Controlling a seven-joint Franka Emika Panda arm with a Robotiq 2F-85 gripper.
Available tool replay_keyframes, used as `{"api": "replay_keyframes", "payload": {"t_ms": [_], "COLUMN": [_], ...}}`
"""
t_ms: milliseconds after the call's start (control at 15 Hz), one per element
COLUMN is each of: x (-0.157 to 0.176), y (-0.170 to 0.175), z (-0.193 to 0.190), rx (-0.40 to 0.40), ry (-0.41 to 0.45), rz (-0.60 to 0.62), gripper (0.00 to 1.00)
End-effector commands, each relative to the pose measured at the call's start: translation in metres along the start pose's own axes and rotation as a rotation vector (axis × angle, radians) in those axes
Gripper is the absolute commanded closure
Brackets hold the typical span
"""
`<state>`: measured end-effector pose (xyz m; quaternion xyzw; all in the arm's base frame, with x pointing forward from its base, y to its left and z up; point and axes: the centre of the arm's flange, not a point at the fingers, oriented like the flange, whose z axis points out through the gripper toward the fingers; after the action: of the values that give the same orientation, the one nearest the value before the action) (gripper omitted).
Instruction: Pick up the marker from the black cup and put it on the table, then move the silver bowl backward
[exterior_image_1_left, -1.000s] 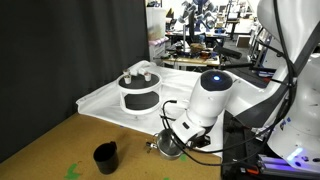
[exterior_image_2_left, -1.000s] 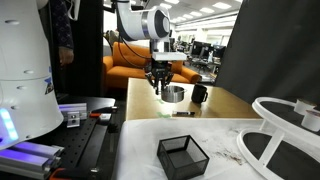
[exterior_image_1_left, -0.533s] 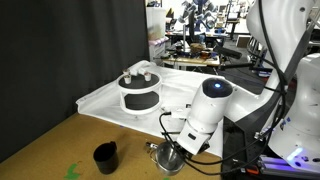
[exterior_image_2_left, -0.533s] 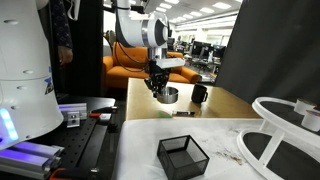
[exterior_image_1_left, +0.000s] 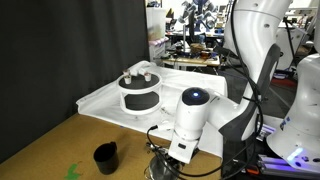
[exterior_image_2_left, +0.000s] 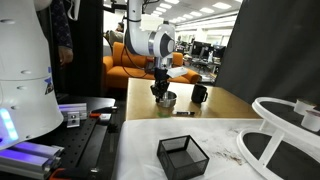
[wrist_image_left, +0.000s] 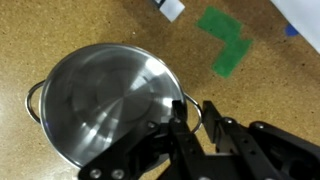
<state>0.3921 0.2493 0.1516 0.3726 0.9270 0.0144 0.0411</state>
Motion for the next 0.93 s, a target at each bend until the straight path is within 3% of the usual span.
{"api": "replay_keyframes", "payload": {"t_ms": [0,67,133,200,267,533,867], "x": [-0.0101,-0.0119,-0.0137,-0.0164,-0.0119,-0.0150,-0.0145], "y": [0.0125,0.0139,0.0145,0.0147,0.0120,0.0129,0.0130], "z": [-0.0060,-0.0064,-0.0073,-0.0078,-0.0052,-0.0057,-0.0057], "rx": [0.019,0.019,0.017,0.013,0.002,0.000,0.000], "ry": [-0.008,-0.018,-0.028,-0.035,-0.019,-0.022,-0.023], "rz": [-0.029,-0.028,-0.018,-0.009,-0.006,-0.002,-0.003], "gripper": [0.89,0.90,0.47,0.50,0.73,0.50,0.50]}}
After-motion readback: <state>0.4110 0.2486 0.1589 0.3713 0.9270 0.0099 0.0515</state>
